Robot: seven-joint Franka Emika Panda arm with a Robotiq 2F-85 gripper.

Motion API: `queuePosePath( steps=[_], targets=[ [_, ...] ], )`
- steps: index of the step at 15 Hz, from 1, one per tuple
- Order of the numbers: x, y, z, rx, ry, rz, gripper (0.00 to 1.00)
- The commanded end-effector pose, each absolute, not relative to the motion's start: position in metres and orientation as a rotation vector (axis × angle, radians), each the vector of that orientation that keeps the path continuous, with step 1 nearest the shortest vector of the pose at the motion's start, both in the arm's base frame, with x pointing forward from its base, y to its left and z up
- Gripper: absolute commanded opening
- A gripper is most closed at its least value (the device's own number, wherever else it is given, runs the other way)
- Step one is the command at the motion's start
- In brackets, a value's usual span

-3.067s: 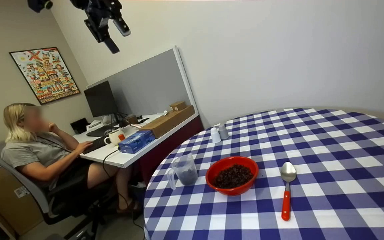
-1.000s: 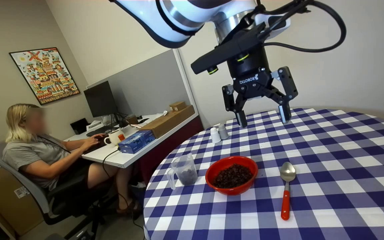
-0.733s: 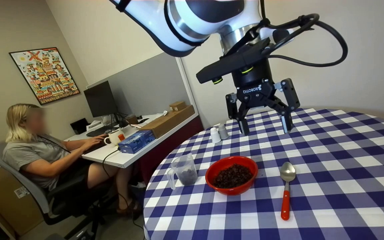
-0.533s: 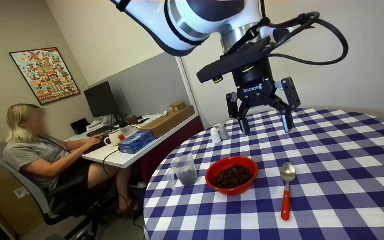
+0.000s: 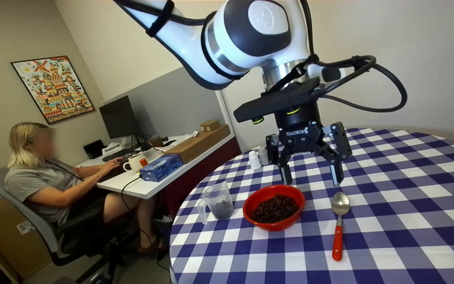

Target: Use the spoon to

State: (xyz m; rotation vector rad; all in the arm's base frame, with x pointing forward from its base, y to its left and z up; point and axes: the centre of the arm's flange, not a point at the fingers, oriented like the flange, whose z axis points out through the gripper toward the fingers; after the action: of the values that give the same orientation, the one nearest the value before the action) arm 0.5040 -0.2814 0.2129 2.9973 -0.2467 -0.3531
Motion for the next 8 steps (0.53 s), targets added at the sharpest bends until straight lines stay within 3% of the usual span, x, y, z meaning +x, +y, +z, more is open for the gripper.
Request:
queuePosePath(
  steps=[1,8],
  targets=[
    [0.512,-0.312,0.192,3.013,-0.248,-0.373,1.00],
    [0.511,-0.328,0.134,3.004,-0.130,-0.448,1.00]
  ],
)
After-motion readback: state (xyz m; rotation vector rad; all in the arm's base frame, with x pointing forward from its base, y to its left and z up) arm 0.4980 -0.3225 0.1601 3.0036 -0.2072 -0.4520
